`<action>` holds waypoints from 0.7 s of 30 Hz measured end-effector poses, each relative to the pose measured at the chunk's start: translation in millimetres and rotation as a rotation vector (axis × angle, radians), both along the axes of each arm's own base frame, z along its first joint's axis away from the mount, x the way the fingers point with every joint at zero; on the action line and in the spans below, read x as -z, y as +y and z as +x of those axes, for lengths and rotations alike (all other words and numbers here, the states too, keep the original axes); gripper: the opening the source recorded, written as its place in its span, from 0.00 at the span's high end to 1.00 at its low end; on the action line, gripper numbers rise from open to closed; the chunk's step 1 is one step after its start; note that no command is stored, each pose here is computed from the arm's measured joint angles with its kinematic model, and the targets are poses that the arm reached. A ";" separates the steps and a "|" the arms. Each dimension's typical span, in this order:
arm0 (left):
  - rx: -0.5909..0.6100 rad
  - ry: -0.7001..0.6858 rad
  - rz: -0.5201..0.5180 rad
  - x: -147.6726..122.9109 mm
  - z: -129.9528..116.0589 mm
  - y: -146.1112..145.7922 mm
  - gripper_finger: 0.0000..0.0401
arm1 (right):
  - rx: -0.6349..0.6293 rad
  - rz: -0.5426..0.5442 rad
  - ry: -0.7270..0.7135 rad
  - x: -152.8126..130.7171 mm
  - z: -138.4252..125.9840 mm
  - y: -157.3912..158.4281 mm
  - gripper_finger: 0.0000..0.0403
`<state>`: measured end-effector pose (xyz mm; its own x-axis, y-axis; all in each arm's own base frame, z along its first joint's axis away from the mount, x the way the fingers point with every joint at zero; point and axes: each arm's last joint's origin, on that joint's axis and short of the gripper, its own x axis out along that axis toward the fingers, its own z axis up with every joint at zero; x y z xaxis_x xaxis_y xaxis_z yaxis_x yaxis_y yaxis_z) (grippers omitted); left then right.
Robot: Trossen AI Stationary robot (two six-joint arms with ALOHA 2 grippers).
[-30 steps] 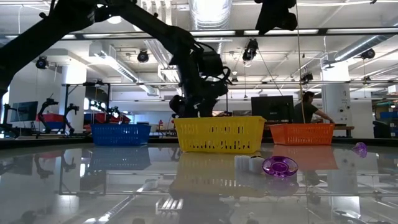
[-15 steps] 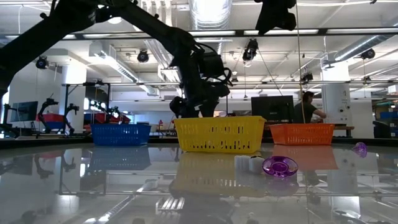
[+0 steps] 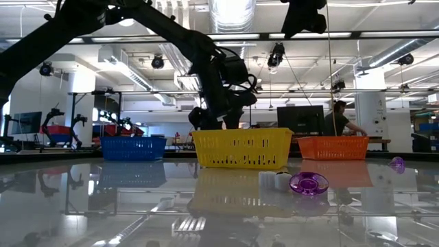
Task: Sort Halloween decoration
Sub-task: Put the purple witch hat toy into the blue bin
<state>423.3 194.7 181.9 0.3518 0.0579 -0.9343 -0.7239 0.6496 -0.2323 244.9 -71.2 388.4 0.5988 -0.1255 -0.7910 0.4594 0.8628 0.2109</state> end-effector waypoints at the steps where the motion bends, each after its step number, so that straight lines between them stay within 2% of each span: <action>1: -0.001 -0.005 0.002 0.3 0.5 -0.1 0.61 | 0.000 0.000 0.000 0.0 0.0 0.1 0.80; 21: -0.007 0.001 -0.007 6.4 -0.3 -2.6 0.64 | 0.009 0.007 -0.002 0.0 0.0 0.1 0.80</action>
<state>423.0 192.1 175.5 0.3500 0.0540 -0.9352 -0.7286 0.6431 -0.2356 245.0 -71.1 388.4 0.5991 -0.1250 -0.7909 0.4665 0.8573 0.2178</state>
